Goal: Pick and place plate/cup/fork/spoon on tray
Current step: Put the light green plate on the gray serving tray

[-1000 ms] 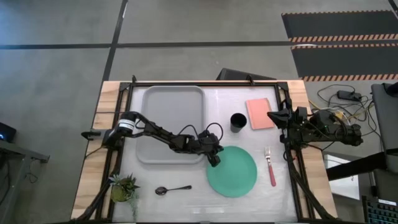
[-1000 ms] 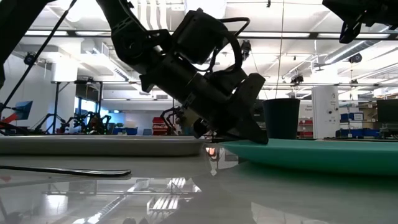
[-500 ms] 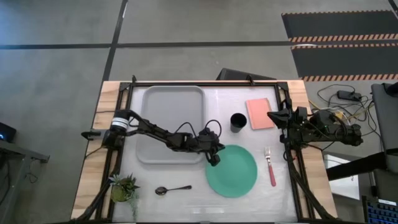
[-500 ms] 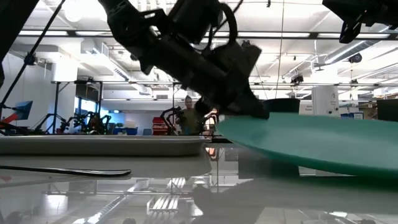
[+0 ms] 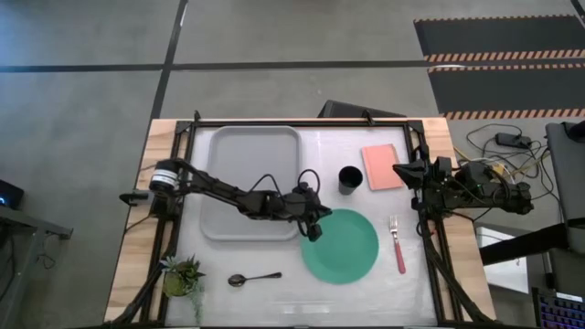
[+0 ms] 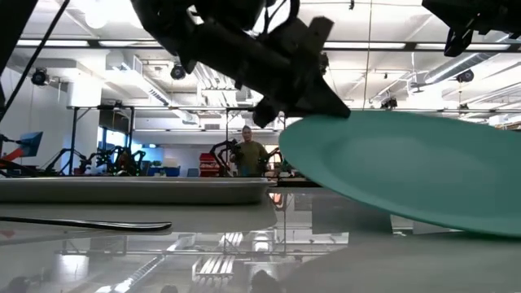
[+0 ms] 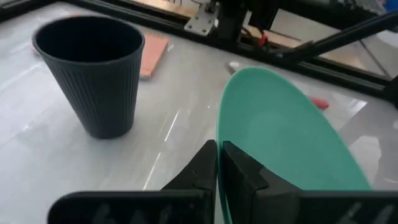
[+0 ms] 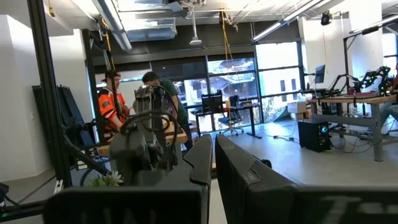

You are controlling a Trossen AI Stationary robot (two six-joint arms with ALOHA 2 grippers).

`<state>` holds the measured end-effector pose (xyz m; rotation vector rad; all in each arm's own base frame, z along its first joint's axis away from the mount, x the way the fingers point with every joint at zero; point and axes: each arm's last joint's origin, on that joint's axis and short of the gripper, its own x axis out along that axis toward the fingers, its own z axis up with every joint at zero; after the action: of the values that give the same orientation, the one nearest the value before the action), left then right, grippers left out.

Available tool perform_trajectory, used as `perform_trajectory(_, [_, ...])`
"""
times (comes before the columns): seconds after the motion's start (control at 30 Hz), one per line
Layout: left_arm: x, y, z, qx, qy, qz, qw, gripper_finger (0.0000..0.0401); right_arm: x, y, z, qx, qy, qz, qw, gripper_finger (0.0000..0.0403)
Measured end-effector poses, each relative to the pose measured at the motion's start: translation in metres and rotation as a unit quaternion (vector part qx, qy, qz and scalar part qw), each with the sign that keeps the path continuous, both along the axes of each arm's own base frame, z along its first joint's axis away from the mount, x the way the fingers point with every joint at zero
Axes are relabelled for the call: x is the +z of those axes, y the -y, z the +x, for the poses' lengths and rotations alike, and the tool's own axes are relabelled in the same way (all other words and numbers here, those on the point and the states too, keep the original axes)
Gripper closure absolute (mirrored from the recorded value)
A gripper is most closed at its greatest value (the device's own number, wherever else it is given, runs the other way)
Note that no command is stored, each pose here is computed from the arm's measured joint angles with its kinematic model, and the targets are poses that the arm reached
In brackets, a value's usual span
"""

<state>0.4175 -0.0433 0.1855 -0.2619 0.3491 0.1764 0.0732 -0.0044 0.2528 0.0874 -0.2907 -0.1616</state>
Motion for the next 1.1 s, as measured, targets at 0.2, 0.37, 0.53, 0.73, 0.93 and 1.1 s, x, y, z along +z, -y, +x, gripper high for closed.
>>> perform_trajectory(0.2, [0.021,-0.001,-0.008,-0.001,0.009,0.001,1.0,0.04,0.0,0.0,0.0,0.0,0.0,0.0,1.0,0.0394])
perform_trajectory(0.37, [0.047,-0.003,-0.024,-0.001,-0.006,0.013,1.0,0.04,0.0,0.0,0.0,0.0,0.0,0.0,1.0,0.0394])
perform_trajectory(0.53, [0.081,-0.006,-0.044,-0.004,0.0,0.037,0.999,0.04,0.0,0.0,0.0,0.0,0.0,0.0,1.0,0.0394])
perform_trajectory(0.73, [0.114,-0.013,-0.078,0.029,0.007,0.071,0.997,0.04,0.0,0.0,0.0,0.0,-0.002,0.0,1.0,0.0394])
perform_trajectory(0.93, [0.126,-0.028,-0.125,0.104,0.017,0.098,0.99,0.04,-0.001,0.0,0.0,0.0,-0.003,0.0,1.0,0.0394])
perform_trajectory(1.1, [0.125,-0.045,-0.169,0.208,0.03,0.121,0.97,0.04,-0.001,0.0,0.0,0.0,-0.003,0.0,1.0,0.0394])
